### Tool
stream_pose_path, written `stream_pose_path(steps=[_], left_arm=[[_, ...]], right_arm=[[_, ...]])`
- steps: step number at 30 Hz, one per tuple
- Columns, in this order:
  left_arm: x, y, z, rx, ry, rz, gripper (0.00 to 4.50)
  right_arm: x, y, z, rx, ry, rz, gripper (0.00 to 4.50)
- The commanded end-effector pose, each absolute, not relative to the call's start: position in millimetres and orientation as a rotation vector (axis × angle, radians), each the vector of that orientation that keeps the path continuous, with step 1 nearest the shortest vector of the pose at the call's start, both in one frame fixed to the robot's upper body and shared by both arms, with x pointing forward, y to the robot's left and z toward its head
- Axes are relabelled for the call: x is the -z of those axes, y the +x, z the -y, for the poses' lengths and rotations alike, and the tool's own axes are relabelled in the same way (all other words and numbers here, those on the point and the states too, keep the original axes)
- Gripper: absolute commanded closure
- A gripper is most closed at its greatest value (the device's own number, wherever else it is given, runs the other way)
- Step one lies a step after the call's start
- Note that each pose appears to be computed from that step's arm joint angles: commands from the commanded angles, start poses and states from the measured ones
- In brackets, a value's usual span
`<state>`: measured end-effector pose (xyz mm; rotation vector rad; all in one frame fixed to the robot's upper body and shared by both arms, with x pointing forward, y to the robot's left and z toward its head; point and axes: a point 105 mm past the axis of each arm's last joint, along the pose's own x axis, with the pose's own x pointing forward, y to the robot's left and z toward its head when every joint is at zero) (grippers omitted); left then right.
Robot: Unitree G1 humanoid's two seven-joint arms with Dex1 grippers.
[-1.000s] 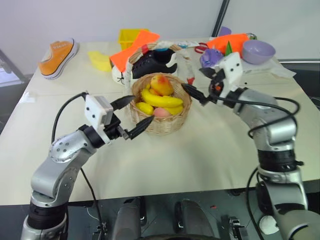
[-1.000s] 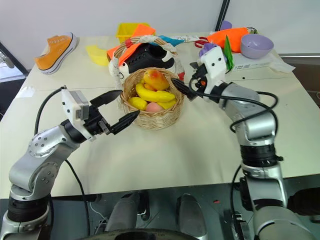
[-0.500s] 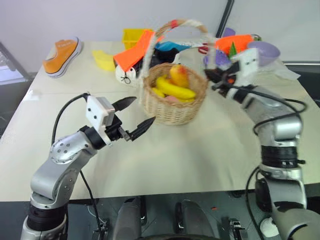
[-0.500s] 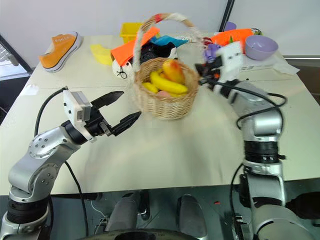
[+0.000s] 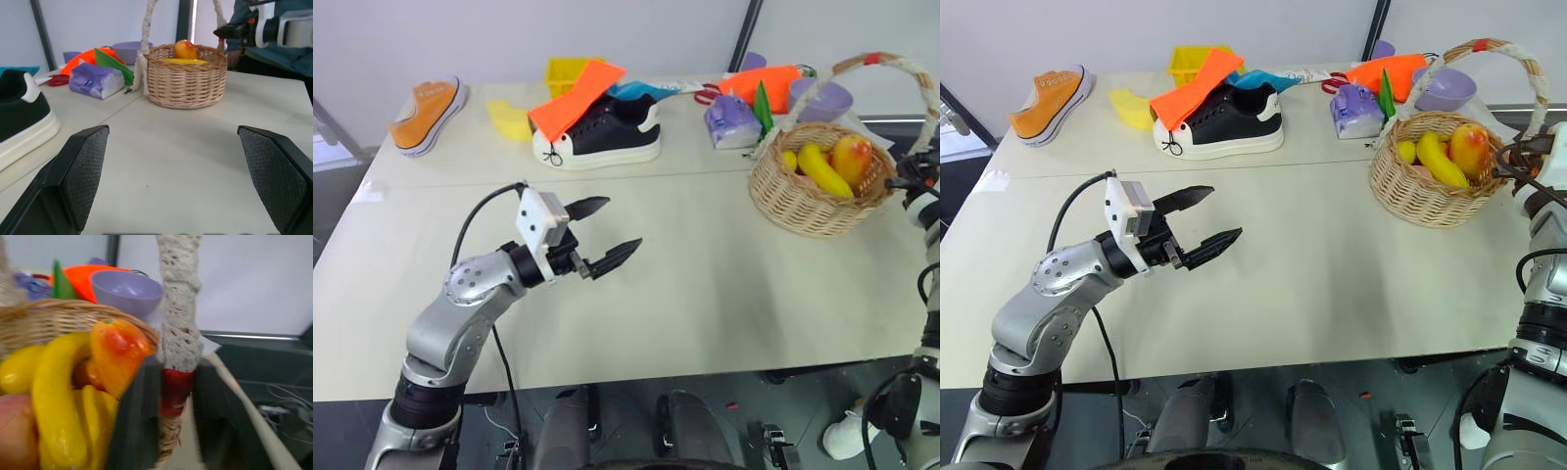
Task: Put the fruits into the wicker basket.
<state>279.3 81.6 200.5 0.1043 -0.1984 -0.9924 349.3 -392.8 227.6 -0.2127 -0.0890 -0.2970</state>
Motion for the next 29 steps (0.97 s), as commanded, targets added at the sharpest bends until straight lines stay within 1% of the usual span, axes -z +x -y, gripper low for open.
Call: stream_pose_path(steps=[1,2,6,9,11,13,14,15,16,17,19,20,22,29], left_arm=[[-206.2,276.6,-83.3,0.994,0.123,0.231,0.0],[-204.4,277.4,-85.5,0.985,0.127,0.223,0.0],[-199.9,281.0,-98.3,0.937,0.133,0.2,0.0],[-189.3,285.4,-119.1,0.869,0.157,0.158,0.0],[-183.6,288.1,-132.5,0.823,0.162,0.136,0.0],[-174.9,292.2,-149.3,0.759,0.176,0.102,0.0],[-169.8,294.0,-161.2,0.715,0.181,0.086,0.0],[-165.2,295.2,-171.3,0.677,0.187,0.073,0.0],[-161.4,296.2,-179.1,0.644,0.195,0.063,0.0],[-156.8,297.5,-188.2,0.6,0.192,0.051,0.0],[-149.2,297.4,-200.1,0.541,0.188,0.033,0.0],[-146.1,296.0,-204.5,0.518,0.185,0.028,0.0],[-141.2,292.1,-208.8,0.493,0.187,0.021,0.0],[-131.7,286.1,-218.1,0.419,0.174,-0.011,0.0]], right_arm=[[-262.8,343.7,387.8,0.335,-0.339,0.194,1.57],[-269.4,342.8,384.3,0.341,-0.393,0.215,1.14],[-297.6,332.7,374.6,0.361,-0.505,0.341,1.14],[-309.6,325.2,343.7,0.208,-0.561,0.43,1.14],[-307.0,321.7,321.7,0.076,-0.596,0.443,1.14],[-292.8,318.8,290.5,-0.136,-0.562,0.412,1.14],[-274.8,316.0,267.3,-0.292,-0.528,0.361,1.14],[-258.5,312.7,249.9,-0.405,-0.489,0.307,1.14],[-244.3,309.0,237.3,-0.486,-0.451,0.255,1.14],[-223.7,304.4,223.2,-0.572,-0.424,0.186,1.14],[-193.6,298.3,205.5,-0.666,-0.372,0.088,1.14],[-180.8,297.7,199.6,-0.686,-0.357,0.056,1.14],[-166.6,300.3,195.0,-0.689,-0.333,0.03,1.14],[-155.8,310.9,189.8,-0.687,-0.295,0.028,1.14]])
